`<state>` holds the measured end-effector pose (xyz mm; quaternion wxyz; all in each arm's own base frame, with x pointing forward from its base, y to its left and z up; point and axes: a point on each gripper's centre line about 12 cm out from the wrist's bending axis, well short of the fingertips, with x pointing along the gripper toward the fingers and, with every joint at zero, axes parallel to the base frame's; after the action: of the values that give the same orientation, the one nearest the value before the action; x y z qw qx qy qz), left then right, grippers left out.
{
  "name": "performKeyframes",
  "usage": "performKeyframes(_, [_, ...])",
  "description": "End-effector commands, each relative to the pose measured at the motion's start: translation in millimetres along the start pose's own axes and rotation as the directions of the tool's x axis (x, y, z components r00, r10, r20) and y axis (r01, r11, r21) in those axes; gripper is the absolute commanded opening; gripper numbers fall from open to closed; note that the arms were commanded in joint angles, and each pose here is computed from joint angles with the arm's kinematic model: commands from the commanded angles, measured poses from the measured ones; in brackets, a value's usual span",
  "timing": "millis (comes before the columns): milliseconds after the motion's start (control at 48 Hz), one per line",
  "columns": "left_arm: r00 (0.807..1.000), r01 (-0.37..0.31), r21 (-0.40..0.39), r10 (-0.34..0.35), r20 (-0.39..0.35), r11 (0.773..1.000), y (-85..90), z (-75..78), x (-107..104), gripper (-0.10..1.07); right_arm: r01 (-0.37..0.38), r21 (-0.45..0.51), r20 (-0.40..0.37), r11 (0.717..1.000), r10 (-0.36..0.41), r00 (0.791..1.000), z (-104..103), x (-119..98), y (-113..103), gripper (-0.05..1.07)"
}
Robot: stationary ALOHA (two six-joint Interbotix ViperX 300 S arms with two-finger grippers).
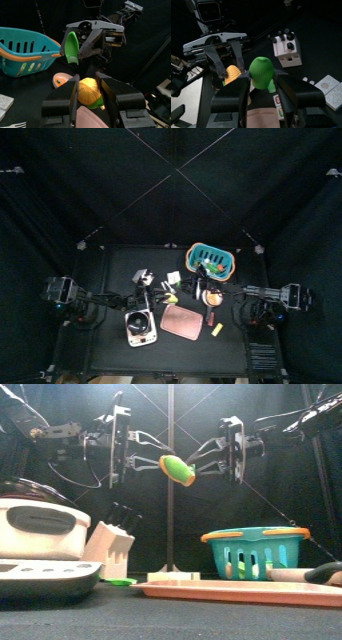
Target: Drop corn husk
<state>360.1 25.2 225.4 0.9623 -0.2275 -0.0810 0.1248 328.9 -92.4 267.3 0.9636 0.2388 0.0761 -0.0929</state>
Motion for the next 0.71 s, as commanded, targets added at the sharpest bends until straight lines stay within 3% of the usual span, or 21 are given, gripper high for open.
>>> performKeyframes(0, [1.000,0.011,-0.005,-0.011,0.029,1.000,-3.5,9.5,-0.6,0.41,-0.007,0.004,0.023,1.000,0.007,1.000,7.3,-0.2,1.4,0.04])
performKeyframes(479, [0.999,0.010,0.002,-0.010,0.039,1.000,4.0,21.7,-30.2,0.41,0.008,0.015,-0.023,1.000,-0.008,1.000,-3.5,19.7,-5.4,0.04])
performKeyframes(688, [0.997,0.061,0.040,-0.062,0.040,0.997,1.7,27.8,-45.7,0.41,0.018,0.024,-0.083,1.000,-0.015,0.996,-21.9,36.3,-9.8,0.04])
